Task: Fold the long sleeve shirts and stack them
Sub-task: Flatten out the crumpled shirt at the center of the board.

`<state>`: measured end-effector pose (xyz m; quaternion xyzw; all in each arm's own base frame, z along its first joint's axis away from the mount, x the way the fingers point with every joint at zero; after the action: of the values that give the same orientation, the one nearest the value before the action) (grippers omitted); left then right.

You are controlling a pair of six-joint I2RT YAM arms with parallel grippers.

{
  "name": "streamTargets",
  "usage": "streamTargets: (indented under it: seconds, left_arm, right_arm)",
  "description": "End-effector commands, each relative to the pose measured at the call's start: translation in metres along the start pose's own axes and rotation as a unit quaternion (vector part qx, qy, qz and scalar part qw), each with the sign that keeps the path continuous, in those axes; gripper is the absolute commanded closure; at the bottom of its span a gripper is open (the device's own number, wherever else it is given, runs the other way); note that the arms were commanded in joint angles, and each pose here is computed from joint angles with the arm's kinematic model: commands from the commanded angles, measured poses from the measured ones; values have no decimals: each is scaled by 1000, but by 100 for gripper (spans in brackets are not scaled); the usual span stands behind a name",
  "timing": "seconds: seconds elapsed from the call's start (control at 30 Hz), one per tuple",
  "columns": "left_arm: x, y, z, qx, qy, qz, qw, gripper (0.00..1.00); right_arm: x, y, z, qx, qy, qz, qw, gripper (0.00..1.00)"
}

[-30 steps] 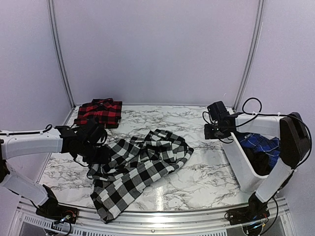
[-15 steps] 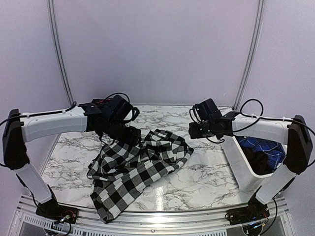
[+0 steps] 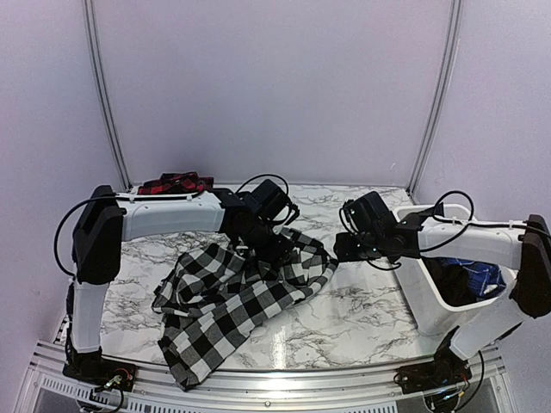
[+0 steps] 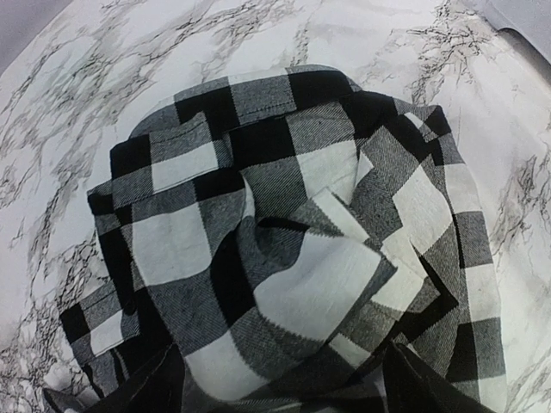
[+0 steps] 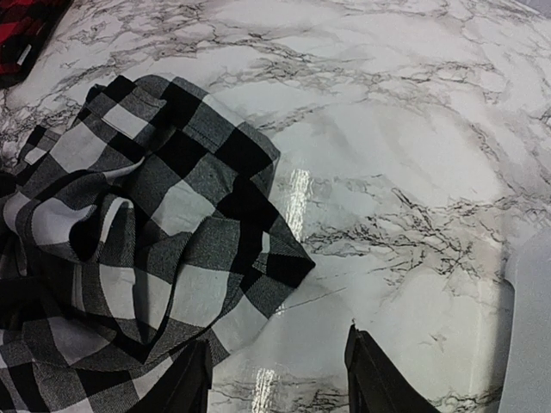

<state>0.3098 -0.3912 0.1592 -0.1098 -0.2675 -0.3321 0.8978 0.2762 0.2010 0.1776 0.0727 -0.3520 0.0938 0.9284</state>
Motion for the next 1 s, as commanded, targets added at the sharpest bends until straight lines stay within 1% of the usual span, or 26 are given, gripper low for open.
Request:
streamTargets:
  seconds: [0.0,0.07,0.1,0.13,0.2,0.27,0.3,0.33,0.43,0.57,0.7,0.87,0.97]
  left_arm:
    - [3,0,-15,34,9,-18,999,20]
    - [6,3,-19,54,5,-16,998,26]
    - [6,4,-21,60,4,-17,998,30]
    - [8,4,-21,63,2,-17,998,37]
    - [10,6,-18,71,-3,-16,997,57]
    - [14,9,-12,82,-12,-10,997,80]
    - [16,12,-8,92,-18,-4,996,89]
    - [18,15,-2,99,-25,2,995,93]
    - [28,28,18,116,-50,32,991,100]
    - [41,60,50,138,-87,95,982,100]
    - [48,98,82,161,-121,161,966,100]
    - [45,140,101,175,-134,221,950,100]
    - [42,150,102,164,-130,235,949,100]
  right_arm:
    - [-2,11,4,21,-5,-13,1000,51]
    - [-3,16,3,24,-4,-10,1000,51]
    - [-3,18,1,26,-3,-9,1000,51]
    - [-3,20,0,27,-2,-8,1000,51]
    - [-3,24,-3,31,1,-6,1000,51]
    - [-3,28,-7,42,2,-6,999,51]
    - [-3,30,-9,48,2,-7,999,51]
    - [-3,32,-11,54,3,-7,999,51]
    - [-3,38,-18,69,4,-6,998,51]
    - [-1,46,-26,83,5,-3,997,51]
    - [3,59,-33,89,8,10,996,51]
    - [8,81,-40,103,10,27,994,51]
    - [14,96,-44,114,6,39,993,51]
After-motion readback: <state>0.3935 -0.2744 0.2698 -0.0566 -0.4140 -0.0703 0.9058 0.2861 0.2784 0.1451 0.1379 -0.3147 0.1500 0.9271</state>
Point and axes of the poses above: each gripper's point midway between its finger pads, its own z axis back along the fingers, its own y axis along the line the jaws close on, x = y × z, the point moved 7 cm from there along z, back along the fingers, and after that the axes turned 4 degrees about z, right-handed, at the moved point
